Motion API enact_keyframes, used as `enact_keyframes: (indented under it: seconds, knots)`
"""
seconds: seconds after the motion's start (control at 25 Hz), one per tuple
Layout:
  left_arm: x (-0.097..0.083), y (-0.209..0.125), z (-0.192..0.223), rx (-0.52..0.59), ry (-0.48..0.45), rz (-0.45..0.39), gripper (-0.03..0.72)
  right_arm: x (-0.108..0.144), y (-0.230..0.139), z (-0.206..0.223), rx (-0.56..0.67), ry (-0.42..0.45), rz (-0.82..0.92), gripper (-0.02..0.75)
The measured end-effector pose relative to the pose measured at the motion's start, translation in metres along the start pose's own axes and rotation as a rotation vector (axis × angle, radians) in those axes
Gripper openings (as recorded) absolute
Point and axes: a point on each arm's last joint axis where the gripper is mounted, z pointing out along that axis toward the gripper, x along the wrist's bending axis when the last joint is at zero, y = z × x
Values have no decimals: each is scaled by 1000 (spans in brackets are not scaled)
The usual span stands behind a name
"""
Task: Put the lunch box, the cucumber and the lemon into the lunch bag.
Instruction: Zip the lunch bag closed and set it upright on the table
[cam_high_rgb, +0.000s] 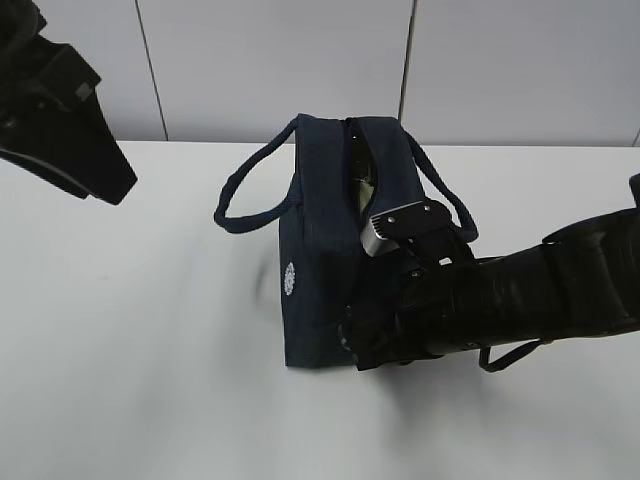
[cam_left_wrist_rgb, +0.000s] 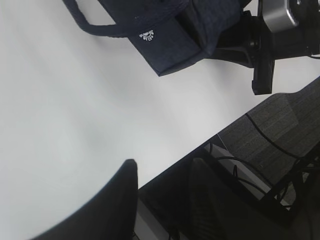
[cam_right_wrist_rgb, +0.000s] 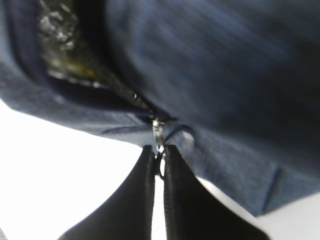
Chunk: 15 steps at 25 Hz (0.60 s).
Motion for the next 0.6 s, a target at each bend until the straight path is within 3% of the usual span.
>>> enact_keyframes:
  seconds: [0.6]
  knots:
    - [0, 0, 0, 0, 0, 0, 237, 2, 1, 0, -8, 23, 16, 0]
